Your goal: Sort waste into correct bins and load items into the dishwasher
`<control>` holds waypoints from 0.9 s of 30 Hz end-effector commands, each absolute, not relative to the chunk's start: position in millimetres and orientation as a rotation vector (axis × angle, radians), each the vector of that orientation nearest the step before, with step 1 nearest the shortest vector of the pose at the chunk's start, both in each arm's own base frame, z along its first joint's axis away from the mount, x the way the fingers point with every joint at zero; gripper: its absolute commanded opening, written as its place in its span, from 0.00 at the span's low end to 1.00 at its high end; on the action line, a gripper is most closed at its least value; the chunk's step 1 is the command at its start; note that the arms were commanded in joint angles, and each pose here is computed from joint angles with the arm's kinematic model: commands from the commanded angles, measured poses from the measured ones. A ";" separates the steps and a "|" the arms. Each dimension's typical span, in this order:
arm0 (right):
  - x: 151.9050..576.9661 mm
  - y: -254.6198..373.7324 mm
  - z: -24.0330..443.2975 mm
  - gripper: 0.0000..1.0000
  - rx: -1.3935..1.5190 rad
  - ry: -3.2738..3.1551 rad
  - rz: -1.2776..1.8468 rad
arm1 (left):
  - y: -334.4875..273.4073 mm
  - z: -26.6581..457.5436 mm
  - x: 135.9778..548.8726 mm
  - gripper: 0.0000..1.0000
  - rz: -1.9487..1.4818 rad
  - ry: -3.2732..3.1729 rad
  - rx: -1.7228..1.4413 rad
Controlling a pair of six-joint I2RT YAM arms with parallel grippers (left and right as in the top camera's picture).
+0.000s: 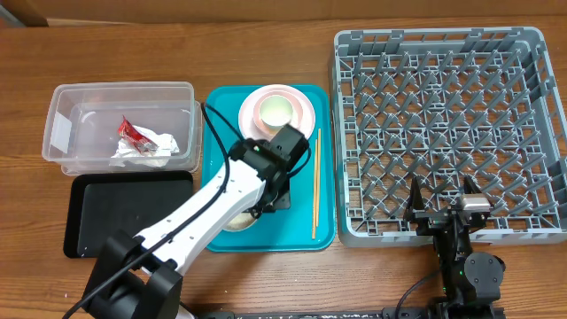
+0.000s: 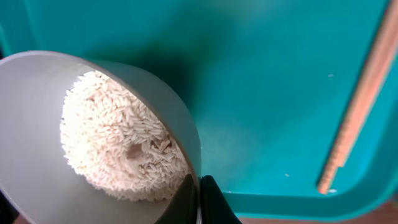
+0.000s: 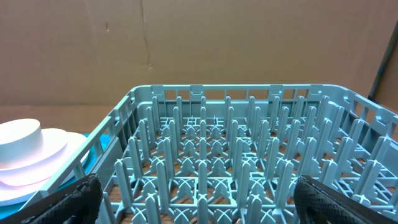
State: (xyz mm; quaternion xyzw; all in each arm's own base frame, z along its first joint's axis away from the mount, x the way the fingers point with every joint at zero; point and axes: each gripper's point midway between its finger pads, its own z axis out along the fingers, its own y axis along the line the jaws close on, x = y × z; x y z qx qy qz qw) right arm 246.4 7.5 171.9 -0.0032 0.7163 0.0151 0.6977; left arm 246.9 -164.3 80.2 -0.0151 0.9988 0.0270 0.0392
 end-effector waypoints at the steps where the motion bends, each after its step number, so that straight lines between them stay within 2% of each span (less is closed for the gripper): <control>1: 246.4 5.5 170.7 1.00 0.001 1.591 0.025 | -167.6 101.5 262.7 0.04 0.078 3.017 0.015; 9: 246.4 5.5 170.7 1.00 0.001 1.591 0.025 | -155.1 131.4 266.9 0.04 0.045 3.023 -0.007; 14: 246.4 5.5 170.7 1.00 0.001 1.591 0.025 | -145.4 147.8 267.0 0.04 -0.131 3.038 -0.006; 27: 246.4 5.5 170.7 1.00 0.001 1.591 0.025 | -61.0 183.8 287.3 0.04 -0.569 2.913 -0.268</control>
